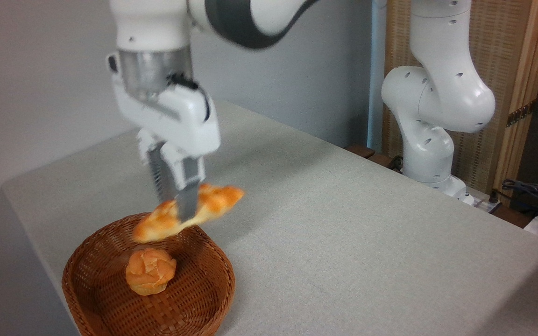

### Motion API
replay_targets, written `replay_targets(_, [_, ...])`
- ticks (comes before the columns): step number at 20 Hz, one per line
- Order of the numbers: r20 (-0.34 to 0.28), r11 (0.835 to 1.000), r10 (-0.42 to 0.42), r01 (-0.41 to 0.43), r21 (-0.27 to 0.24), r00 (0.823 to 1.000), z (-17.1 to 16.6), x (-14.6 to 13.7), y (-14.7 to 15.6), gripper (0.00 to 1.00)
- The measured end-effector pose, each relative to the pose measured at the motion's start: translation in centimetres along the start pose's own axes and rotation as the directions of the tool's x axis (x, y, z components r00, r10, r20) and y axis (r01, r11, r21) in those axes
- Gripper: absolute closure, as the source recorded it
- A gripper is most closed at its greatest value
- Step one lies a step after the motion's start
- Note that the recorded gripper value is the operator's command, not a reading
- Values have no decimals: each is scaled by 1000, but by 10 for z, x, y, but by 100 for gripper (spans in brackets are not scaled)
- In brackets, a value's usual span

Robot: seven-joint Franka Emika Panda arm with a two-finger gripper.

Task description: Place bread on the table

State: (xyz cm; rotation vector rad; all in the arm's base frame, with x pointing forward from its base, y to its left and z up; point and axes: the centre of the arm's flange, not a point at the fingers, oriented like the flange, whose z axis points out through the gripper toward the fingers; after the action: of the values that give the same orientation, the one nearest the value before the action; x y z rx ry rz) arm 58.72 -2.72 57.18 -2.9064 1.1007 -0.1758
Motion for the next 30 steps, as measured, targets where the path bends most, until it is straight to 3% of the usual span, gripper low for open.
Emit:
replay_targets(3, [97,996,35,-27,-80,995,-7,-25,33,58])
replay_targets(7, [165,986,102,-77,-151,981,27,-40,86,45])
replay_targets(8, [175,983,112,-83,-165,978,34,-37,99,35])
replay_targets(9, [187,981,117,-85,-175,975,44,-32,113,17])
replay_targets(11, [204,980,124,-86,-182,971,66,-20,137,0])
replay_targets(14, [230,978,126,-82,-191,965,89,-9,154,0])
replay_targets(22, [238,975,146,-99,-201,960,115,3,160,0])
replay_targets(27, [223,977,140,-97,-191,965,106,4,157,0])
replay_targets(30, [154,987,100,-78,-144,983,65,8,136,0])
